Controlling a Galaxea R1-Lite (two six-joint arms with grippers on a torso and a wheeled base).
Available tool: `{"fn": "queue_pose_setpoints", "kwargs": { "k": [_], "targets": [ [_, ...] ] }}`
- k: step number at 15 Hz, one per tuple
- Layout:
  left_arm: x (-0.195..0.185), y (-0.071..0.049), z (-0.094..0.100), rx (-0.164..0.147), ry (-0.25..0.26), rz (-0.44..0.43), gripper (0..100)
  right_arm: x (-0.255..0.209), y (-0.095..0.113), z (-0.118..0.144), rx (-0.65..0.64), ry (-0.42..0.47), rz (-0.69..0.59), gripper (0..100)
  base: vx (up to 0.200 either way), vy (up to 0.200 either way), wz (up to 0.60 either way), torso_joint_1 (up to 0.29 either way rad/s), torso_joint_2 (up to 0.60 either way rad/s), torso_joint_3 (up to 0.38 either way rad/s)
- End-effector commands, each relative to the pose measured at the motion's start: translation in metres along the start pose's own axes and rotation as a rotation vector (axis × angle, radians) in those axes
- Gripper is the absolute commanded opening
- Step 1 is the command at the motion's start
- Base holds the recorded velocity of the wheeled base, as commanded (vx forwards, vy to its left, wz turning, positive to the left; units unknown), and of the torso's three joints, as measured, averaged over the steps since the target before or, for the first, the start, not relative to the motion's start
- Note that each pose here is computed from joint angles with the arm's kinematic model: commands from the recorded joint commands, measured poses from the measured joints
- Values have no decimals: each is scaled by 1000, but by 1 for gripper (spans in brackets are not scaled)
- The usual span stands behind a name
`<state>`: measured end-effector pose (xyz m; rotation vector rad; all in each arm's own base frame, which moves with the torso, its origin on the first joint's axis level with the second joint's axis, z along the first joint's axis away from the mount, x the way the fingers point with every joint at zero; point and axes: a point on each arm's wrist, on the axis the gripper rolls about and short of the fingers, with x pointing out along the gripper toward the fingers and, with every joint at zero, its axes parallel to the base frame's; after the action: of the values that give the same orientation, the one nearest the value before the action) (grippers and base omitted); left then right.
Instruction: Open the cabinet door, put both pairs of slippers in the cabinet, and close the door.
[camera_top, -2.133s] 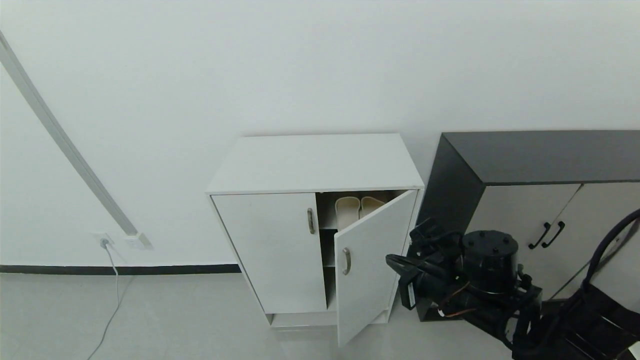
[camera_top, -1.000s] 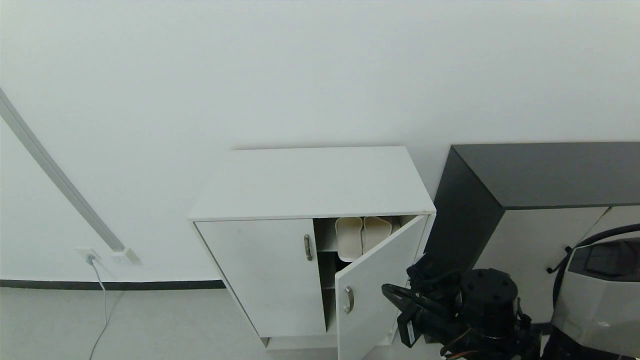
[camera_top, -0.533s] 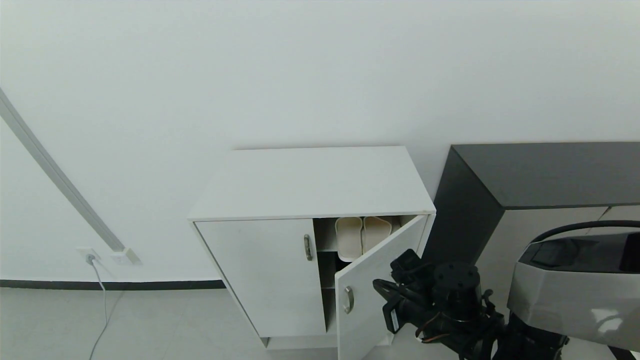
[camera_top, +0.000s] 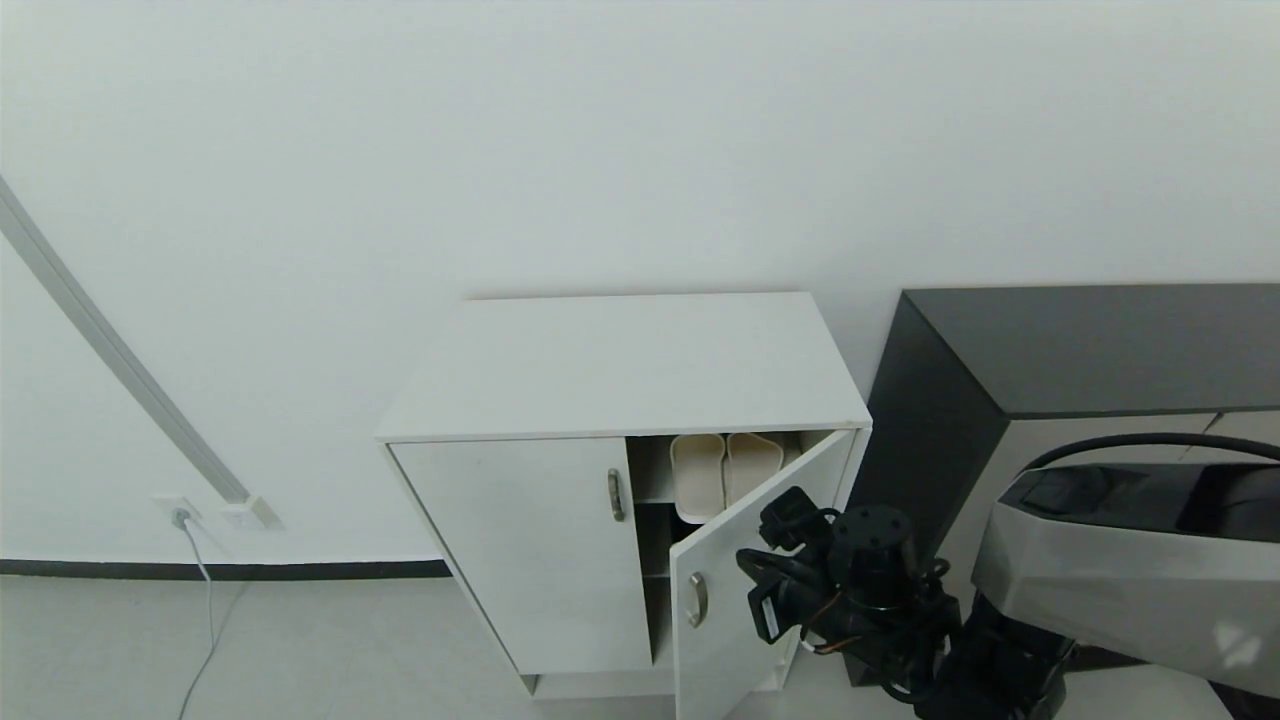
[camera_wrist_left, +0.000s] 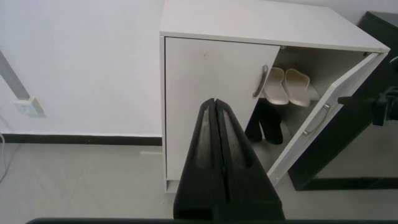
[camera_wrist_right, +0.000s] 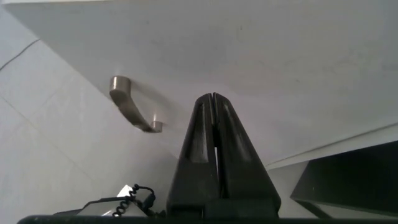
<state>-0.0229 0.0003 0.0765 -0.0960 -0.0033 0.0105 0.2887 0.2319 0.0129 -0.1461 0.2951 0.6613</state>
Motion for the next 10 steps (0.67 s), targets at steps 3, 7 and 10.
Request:
{"fn": "queue_pose_setpoints", "kwargs": {
  "k": [3, 7, 10],
  "targets": [
    [0, 0, 0, -1, 1, 0, 0, 18, -9, -1, 7, -1, -22, 0, 0, 0, 0, 0, 0, 0],
    [0, 0, 0, -1, 1, 0, 0, 34, -15, -4, 12, 8, -36, 0, 0, 0, 0, 0, 0, 0],
    [0, 0, 0, -1, 1, 0, 0, 42, -21, -4, 17, 18, -52, 0, 0, 0, 0, 0, 0, 0]
  ]
}}
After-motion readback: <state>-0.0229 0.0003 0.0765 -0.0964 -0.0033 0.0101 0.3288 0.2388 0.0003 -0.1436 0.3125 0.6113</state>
